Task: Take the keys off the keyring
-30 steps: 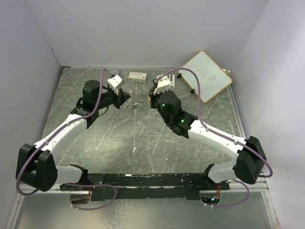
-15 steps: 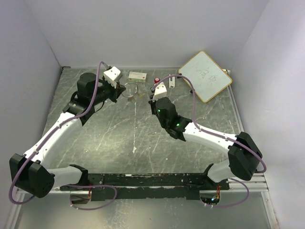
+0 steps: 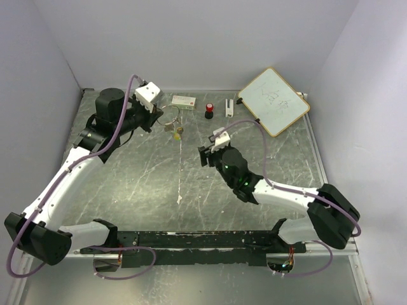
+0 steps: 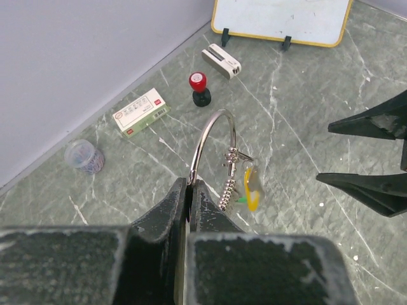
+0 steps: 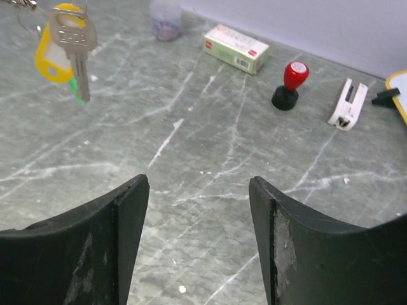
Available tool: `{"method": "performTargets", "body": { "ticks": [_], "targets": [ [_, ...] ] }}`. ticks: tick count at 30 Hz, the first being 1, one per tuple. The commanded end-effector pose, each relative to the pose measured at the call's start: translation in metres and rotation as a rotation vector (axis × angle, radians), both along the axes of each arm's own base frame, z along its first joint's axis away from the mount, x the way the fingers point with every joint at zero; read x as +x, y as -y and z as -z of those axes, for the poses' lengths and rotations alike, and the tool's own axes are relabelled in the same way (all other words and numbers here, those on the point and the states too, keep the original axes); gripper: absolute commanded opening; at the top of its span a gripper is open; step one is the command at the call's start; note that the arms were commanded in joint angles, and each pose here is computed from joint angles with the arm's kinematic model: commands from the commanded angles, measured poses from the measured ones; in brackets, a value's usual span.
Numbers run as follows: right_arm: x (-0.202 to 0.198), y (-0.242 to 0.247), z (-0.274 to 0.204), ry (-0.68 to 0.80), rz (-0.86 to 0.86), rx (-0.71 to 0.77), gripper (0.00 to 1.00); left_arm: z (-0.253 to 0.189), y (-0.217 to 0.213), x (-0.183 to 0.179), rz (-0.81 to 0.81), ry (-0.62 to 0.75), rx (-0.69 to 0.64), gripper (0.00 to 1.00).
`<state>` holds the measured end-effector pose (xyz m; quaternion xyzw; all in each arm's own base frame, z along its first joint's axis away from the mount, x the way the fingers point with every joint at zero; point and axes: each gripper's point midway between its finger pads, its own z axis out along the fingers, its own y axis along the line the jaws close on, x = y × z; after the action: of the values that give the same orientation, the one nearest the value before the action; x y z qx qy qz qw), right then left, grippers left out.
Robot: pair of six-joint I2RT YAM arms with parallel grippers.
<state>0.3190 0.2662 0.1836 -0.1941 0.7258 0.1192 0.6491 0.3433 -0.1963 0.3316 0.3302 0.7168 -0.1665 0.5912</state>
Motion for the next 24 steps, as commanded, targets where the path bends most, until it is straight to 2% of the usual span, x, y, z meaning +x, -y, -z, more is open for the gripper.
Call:
{"method": "performTargets", "body": {
  "ticks": [1, 6, 24],
  "targets": [
    [-0.013, -0.005, -0.053, 0.169, -0.083, 0.176, 0.61, -0.017, 0.003, -0.005, 0.026, 0.015, 0.021, 0.07],
    [-0.019, -0.012, -0.06, 0.192, -0.138, 0.199, 0.54, -0.019, 0.01, -0.01, 0.052, 0.001, 0.016, 0.07],
    [-0.019, -0.047, -0.079, 0.241, -0.269, 0.249, 0.51, -0.035, 0.029, -0.031, 0.144, 0.009, -0.027, 0.07]
  ]
}}
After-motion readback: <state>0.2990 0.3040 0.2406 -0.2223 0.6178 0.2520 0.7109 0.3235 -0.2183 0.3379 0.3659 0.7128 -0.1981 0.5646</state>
